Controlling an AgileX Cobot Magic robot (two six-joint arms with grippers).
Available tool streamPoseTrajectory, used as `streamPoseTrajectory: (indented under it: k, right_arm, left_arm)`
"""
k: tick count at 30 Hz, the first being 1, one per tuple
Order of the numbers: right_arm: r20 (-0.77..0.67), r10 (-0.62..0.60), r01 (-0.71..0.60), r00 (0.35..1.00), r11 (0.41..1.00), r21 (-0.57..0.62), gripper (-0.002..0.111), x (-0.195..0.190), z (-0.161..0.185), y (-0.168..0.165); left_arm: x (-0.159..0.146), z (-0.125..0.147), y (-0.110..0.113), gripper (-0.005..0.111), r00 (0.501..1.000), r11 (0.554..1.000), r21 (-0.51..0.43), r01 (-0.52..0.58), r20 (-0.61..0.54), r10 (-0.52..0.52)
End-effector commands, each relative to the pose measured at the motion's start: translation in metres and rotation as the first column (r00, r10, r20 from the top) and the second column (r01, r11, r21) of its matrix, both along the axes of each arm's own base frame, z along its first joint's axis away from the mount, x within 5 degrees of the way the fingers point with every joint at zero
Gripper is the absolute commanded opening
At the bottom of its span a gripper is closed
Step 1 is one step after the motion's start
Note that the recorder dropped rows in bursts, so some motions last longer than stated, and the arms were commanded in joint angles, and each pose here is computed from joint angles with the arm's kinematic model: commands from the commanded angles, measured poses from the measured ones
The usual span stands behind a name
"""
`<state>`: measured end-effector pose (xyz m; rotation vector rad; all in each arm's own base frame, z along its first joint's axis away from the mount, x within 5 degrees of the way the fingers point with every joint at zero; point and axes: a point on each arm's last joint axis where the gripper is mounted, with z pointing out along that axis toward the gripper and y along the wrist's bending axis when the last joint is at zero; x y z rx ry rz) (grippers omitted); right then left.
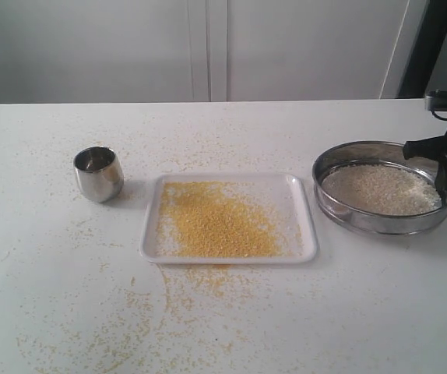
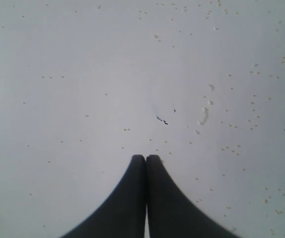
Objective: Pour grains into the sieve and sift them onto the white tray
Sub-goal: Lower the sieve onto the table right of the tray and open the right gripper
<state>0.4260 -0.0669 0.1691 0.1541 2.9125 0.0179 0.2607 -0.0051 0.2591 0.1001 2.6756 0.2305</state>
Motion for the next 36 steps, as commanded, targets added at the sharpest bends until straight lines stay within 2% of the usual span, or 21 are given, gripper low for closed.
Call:
streamPoseTrajectory:
  k: [1, 15, 31, 34, 35, 36]
  right_arm:
    - [0.078, -0.012, 0.012, 0.997, 1.000, 0.003, 0.000, 0.002, 0.001, -0.002]
    - [0.093, 0.018, -0.017, 0.995, 1.000, -0.007, 0.000, 0.002, -0.002, -0.002]
    - [0.052, 0.059, -0.058, 0.997, 0.998, -0.018, 0.000, -0.003, -0.026, -0.001]
    - [0.038, 0.079, -0.078, 0.996, 0.997, -0.020, 0.009, -0.004, -0.027, -0.001]
    - [0.034, 0.079, -0.078, 0.996, 0.997, -0.019, 0.019, -0.004, -0.027, -0.001]
    - [0.032, 0.079, -0.078, 0.996, 0.997, -0.019, 0.023, -0.004, -0.027, -0.001]
  left_arm:
    - [-0.003, 0.002, 0.001, 0.000, 1.000, 1.000, 0.003, -0.007, 0.000, 0.007]
    - [-0.003, 0.002, 0.001, 0.000, 1.000, 1.000, 0.003, -0.007, 0.000, 0.007]
    - [-0.003, 0.002, 0.001, 0.000, 1.000, 1.000, 0.003, -0.007, 0.000, 0.007]
    - [-0.003, 0.002, 0.001, 0.000, 1.000, 1.000, 0.003, -0.007, 0.000, 0.007]
    - [-0.003, 0.002, 0.001, 0.000, 1.000, 1.000, 0.003, -0.007, 0.000, 0.007]
    - [-0.003, 0.002, 0.001, 0.000, 1.000, 1.000, 0.003, -0.007, 0.000, 0.007]
